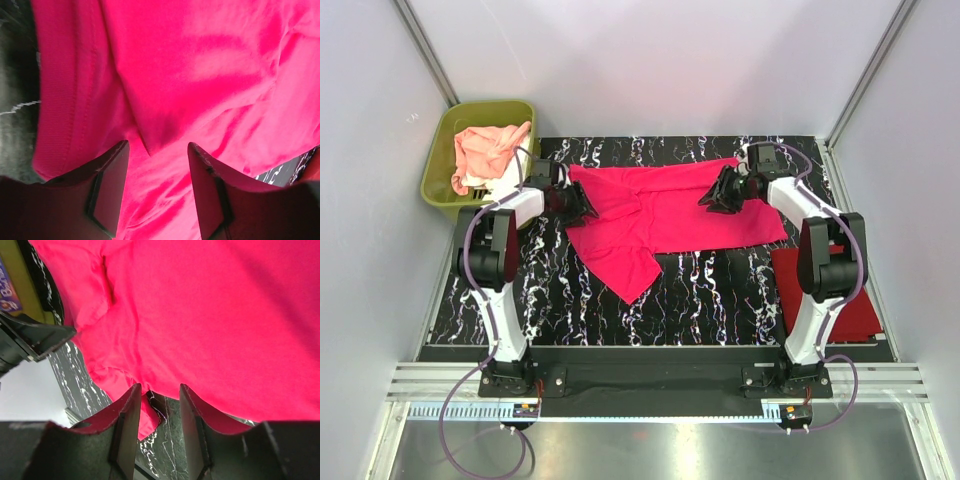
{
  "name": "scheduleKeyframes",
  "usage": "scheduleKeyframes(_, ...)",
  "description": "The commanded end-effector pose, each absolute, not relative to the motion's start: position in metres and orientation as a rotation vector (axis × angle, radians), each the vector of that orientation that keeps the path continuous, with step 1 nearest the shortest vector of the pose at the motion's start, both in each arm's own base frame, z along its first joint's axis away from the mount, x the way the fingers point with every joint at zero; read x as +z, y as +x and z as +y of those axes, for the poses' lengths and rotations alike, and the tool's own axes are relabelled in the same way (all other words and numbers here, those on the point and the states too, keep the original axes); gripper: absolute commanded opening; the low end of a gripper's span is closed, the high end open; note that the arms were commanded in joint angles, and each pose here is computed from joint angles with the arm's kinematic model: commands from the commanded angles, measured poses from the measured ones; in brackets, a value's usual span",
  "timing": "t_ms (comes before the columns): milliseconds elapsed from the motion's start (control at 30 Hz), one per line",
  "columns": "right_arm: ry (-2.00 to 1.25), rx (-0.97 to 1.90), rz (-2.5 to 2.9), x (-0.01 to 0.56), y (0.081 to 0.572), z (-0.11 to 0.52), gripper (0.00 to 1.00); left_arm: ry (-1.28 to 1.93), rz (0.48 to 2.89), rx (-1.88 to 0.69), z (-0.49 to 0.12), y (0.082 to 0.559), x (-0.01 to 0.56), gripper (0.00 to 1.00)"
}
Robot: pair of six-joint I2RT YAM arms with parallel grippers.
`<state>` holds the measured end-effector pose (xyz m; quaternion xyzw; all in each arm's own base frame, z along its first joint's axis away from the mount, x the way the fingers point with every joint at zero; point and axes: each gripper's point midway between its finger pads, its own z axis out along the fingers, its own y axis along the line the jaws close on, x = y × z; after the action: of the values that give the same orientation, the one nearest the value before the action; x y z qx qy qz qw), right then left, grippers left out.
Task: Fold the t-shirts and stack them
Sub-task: Fold the tshirt
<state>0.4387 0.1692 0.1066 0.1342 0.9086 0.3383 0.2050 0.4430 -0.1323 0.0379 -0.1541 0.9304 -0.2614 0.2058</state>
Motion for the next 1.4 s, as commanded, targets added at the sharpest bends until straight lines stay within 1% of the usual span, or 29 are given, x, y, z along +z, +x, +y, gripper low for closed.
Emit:
scheduleKeyframes(0,0.358,0.919,2.426,0.139,0.451,0.153,0.44,-0.370,2.570,-0.751,-0.143,0.452,0.047,0.55)
scheduleKeyframes(67,0.390,0.906,2.412,0.141,0.455,0.142,0.44,-0.365,2.573,-0.770,-0.146,0.451,0.046,0.52)
scheduleKeyframes(100,0.399,0.900,2.409,0.141,0.455,0.138,0.44,-0.368,2.573,-0.775,-0.147,0.452,0.046,0.44)
scheduleKeyframes(133,0.419,0.890,2.407,0.141,0.456,0.131,0.44,-0.371,2.575,-0.786,-0.148,0.451,0.047,0.34)
scheduleKeyframes(200,0.426,0.872,2.407,0.140,0.456,0.124,0.44,-0.383,2.575,-0.802,-0.149,0.453,0.049,0.24)
scheduleKeyframes(233,0.433,0.856,2.413,0.138,0.455,0.117,0.43,-0.388,2.584,-0.803,-0.149,0.453,0.050,0.15)
scheduleKeyframes(333,0.448,0.795,2.434,0.132,0.453,0.104,0.44,-0.405,2.575,-0.807,-0.148,0.456,0.061,0.00)
scheduleKeyframes(433,0.455,0.758,2.446,0.127,0.451,0.095,0.44,-0.419,2.564,-0.816,-0.147,0.459,0.075,0.00)
scheduleKeyframes(567,0.472,0.600,2.476,0.117,0.452,0.076,0.45,-0.466,2.570,-0.843,-0.147,0.455,0.088,0.00)
scheduleKeyframes(633,0.476,0.536,2.479,0.113,0.458,0.068,0.46,-0.493,2.581,-0.844,-0.145,0.449,0.086,0.00)
scheduleKeyframes(700,0.546,0.424,2.463,0.105,0.466,0.042,0.49,-0.513,2.582,-0.833,-0.143,0.445,0.087,0.00)
scheduleKeyframes(767,0.580,0.378,2.449,0.106,0.474,0.033,0.51,-0.529,2.603,-0.801,-0.139,0.441,0.080,0.00)
scheduleKeyframes(800,0.594,0.373,2.456,0.102,0.476,0.031,0.51,-0.534,2.612,-0.788,-0.138,0.439,0.078,0.04)
scheduleKeyframes(867,0.599,0.349,2.461,0.105,0.479,0.024,0.51,-0.543,2.636,-0.759,-0.134,0.436,0.075,0.33)
scheduleKeyframes(933,0.583,0.279,2.510,0.101,0.473,0.014,0.52,-0.528,2.622,-0.721,-0.130,0.434,0.085,0.56)
scheduleKeyframes(1000,0.559,0.152,2.548,0.096,0.464,-0.002,0.52,-0.470,2.606,-0.613,-0.119,0.431,0.100,0.63)
scheduleKeyframes(1133,0.533,0.060,2.591,0.086,0.449,-0.012,0.52,-0.420,2.567,-0.464,-0.103,0.420,0.122,0.63)
scheduleKeyframes(1167,0.536,0.033,2.600,0.082,0.447,-0.015,0.52,-0.412,2.584,-0.453,-0.102,0.413,0.114,0.61)
scheduleKeyframes(1233,0.543,0.001,2.610,0.075,0.444,-0.019,0.52,-0.406,2.584,-0.501,-0.108,0.413,0.105,0.56)
scheduleKeyframes(1267,0.547,-0.008,2.613,0.072,0.444,-0.020,0.52,-0.414,2.598,-0.531,-0.114,0.413,0.099,0.47)
scheduleKeyframes(1300,0.550,-0.012,2.609,0.072,0.446,-0.021,0.52,-0.413,2.619,-0.562,-0.120,0.415,0.086,0.45)
scheduleKeyframes(1367,0.554,-0.024,2.608,0.068,0.447,-0.023,0.50,-0.444,2.630,-0.577,-0.127,0.418,0.073,0.42)
